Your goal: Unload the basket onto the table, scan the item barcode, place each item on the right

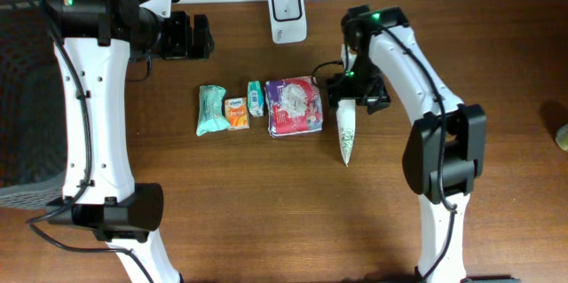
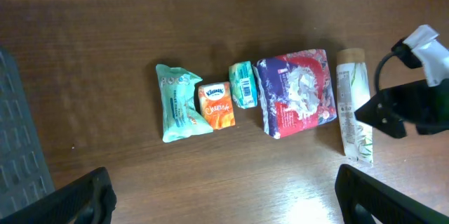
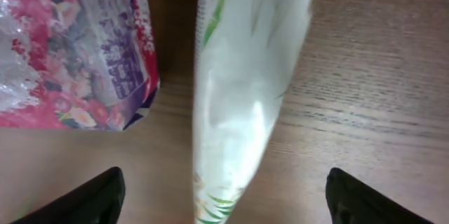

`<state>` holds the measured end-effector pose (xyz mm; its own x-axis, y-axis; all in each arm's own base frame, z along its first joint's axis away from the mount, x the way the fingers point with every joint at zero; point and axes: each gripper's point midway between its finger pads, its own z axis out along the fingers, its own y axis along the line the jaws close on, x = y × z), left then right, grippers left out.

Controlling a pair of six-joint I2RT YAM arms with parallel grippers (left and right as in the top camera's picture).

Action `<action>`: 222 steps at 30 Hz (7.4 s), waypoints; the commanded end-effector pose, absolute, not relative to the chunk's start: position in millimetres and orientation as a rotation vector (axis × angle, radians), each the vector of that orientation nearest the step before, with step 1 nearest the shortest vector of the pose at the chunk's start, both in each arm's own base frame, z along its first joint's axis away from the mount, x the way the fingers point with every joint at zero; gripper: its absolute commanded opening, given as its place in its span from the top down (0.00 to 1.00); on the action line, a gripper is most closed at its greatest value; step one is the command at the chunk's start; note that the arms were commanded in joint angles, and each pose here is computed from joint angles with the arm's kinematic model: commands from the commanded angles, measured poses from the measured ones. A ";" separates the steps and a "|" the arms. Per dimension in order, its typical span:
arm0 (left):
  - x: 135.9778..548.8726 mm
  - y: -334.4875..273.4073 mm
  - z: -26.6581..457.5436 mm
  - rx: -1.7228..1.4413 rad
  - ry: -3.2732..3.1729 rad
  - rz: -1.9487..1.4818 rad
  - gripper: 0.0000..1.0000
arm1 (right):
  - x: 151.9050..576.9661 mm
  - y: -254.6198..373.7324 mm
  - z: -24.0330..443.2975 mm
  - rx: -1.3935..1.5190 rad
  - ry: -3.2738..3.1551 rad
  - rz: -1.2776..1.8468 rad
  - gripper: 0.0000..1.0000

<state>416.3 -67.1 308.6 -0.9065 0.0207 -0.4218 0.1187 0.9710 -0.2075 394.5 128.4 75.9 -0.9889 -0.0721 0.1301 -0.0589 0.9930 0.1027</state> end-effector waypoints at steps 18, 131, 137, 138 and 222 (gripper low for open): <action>418.1 -64.7 306.1 0.087 2.697 -0.318 0.01 | 437.9 152.8 45.2 -0.064 -3.052 -0.763 0.96; 418.1 -64.7 305.9 0.087 2.697 -0.318 0.01 | 542.7 131.3 139.2 -0.075 -3.649 -0.534 0.82; 418.1 -64.7 305.9 0.087 2.697 -0.318 0.01 | 468.2 112.8 66.1 -0.118 -3.348 -0.303 0.48; 418.0 -64.7 305.9 0.087 2.698 -0.318 0.01 | 456.1 111.3 50.5 -0.119 -3.307 -0.282 0.48; 418.1 -64.7 305.9 0.087 2.697 -0.319 0.01 | 452.3 -37.7 161.5 -0.479 -3.361 -1.110 0.02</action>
<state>416.4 -67.0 308.3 -0.9068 0.0207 -0.4211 0.1184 0.9711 -0.2072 447.1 -110.0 152.0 -0.7805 0.5571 -0.2835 0.3335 0.7547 0.5650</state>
